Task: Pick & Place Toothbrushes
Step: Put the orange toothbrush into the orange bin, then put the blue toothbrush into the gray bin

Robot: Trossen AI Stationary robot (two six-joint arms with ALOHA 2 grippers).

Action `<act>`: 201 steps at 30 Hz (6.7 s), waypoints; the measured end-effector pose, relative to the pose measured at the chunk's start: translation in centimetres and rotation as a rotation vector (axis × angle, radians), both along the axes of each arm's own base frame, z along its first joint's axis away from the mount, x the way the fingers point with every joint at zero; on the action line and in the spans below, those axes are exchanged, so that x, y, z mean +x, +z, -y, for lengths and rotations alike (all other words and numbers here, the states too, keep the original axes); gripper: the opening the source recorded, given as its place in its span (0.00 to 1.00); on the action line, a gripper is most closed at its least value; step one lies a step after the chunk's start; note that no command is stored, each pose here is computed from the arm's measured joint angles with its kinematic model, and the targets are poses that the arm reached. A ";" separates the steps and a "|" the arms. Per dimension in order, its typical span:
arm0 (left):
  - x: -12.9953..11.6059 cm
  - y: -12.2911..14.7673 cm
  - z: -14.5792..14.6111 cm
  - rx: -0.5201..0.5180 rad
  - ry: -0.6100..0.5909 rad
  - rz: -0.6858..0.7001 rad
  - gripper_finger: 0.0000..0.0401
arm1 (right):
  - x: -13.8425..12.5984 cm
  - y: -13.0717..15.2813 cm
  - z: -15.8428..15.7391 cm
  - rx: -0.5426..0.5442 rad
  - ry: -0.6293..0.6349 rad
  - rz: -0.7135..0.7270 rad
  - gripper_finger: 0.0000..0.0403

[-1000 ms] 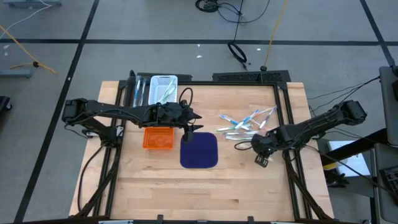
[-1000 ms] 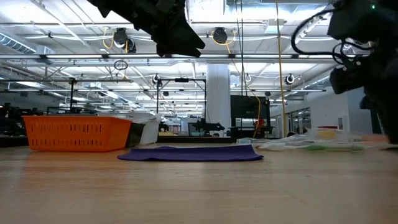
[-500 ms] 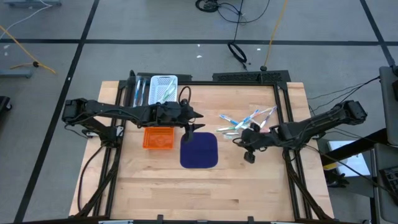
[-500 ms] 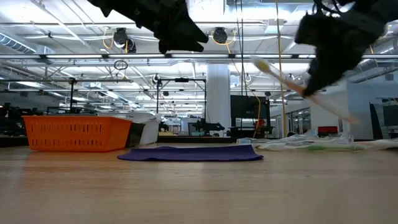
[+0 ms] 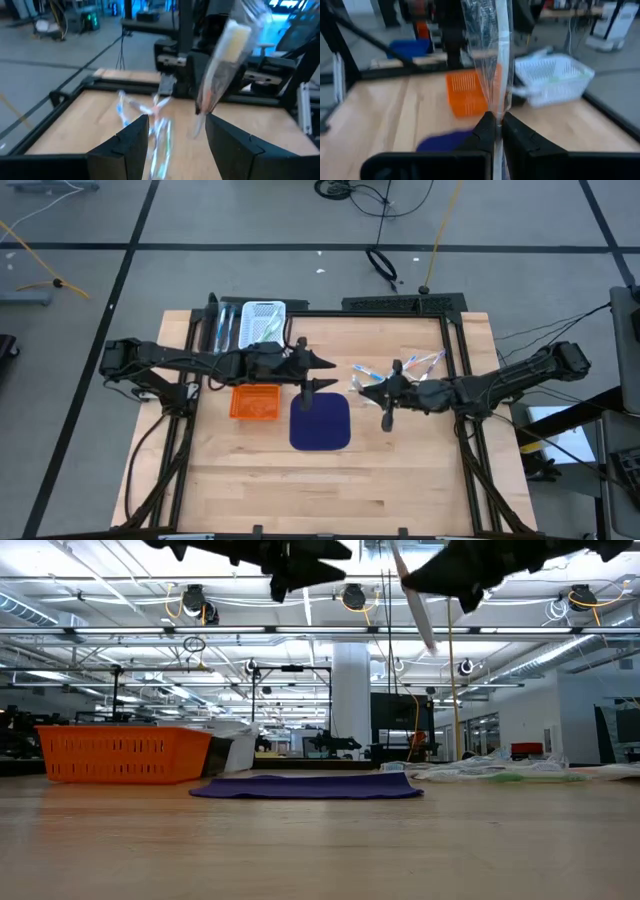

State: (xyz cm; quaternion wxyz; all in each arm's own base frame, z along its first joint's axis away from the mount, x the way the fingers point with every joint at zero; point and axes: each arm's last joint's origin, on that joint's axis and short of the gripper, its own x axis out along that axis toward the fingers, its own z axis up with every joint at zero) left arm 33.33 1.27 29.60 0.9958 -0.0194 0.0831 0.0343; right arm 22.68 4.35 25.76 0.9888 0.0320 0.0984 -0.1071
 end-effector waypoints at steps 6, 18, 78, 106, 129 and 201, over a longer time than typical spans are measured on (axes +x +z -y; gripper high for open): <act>0.7 0.5 0.6 0.011 -0.021 0.114 0.49 | 0.5 0.5 0.4 -0.024 -0.011 0.071 0.02; 3.4 -1.7 0.8 0.012 -0.031 0.252 0.49 | 1.2 0.2 0.4 -0.033 -0.019 0.081 0.02; -5.8 0.1 1.5 -0.194 0.152 -0.382 0.00 | 0.9 -1.5 0.9 -0.058 -0.038 -0.095 0.40; -10.7 -3.2 1.0 -0.293 0.554 -0.868 0.00 | 0.7 -2.2 1.0 -0.069 -0.036 -0.114 0.40; -8.5 -7.1 1.1 -0.261 0.604 -1.059 0.00 | 0.7 -2.2 1.0 -0.069 -0.036 -0.114 0.40; -1.6 -3.2 0.4 0.006 0.266 -0.365 0.38 | -3.6 -10.6 12.2 0.003 -0.195 -1.080 0.40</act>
